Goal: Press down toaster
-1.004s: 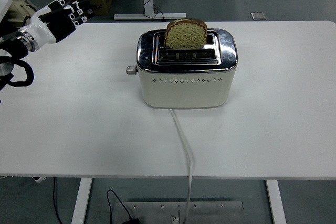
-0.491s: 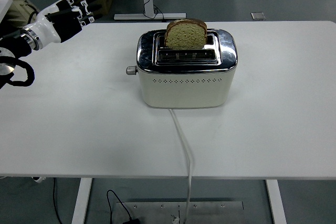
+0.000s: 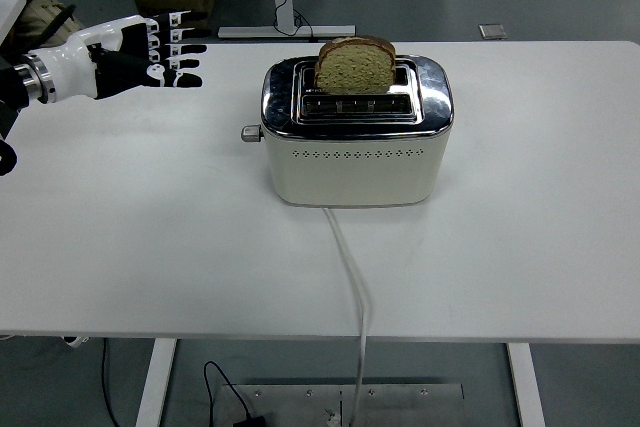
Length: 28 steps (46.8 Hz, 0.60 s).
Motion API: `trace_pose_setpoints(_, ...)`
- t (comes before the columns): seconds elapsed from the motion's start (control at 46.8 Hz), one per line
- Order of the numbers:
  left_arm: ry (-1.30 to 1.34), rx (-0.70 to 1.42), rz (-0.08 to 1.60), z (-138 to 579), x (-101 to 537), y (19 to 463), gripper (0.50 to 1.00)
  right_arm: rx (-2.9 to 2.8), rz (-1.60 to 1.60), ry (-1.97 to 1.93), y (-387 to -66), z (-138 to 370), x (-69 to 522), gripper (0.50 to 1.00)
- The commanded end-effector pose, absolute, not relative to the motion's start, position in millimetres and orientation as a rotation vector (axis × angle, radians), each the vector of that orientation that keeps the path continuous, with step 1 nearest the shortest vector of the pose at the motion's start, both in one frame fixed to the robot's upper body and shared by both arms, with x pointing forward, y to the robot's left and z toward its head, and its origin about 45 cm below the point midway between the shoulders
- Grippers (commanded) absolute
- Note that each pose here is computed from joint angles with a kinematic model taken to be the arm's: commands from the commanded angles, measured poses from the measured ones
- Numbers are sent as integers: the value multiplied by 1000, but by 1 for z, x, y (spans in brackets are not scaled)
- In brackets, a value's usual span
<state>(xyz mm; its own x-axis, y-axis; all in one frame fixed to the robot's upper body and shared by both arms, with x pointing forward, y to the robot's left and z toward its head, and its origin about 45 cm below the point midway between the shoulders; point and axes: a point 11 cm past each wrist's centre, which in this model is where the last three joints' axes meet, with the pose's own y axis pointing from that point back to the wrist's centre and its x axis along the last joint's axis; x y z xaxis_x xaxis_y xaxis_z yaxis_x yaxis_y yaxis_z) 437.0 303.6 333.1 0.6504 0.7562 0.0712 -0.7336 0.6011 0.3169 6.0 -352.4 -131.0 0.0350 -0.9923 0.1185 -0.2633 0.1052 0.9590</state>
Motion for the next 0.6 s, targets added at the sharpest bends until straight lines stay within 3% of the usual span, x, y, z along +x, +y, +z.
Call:
trace_pose_setpoints(0.0, 24, 420, 822, 339, 431, 306, 1000, 1336, -950, -1411, -352, -131, 6, 998)
trace_pose_setpoints(0.278, -147, 643, 684, 356, 419, 312, 1000, 1336, -950, -1411, -352, -131, 6, 998)
trace_pose_setpoints(0.577, -297, 792, 712, 377, 424, 330, 1000, 1337, -949, -1412, -352, -131, 7, 998)
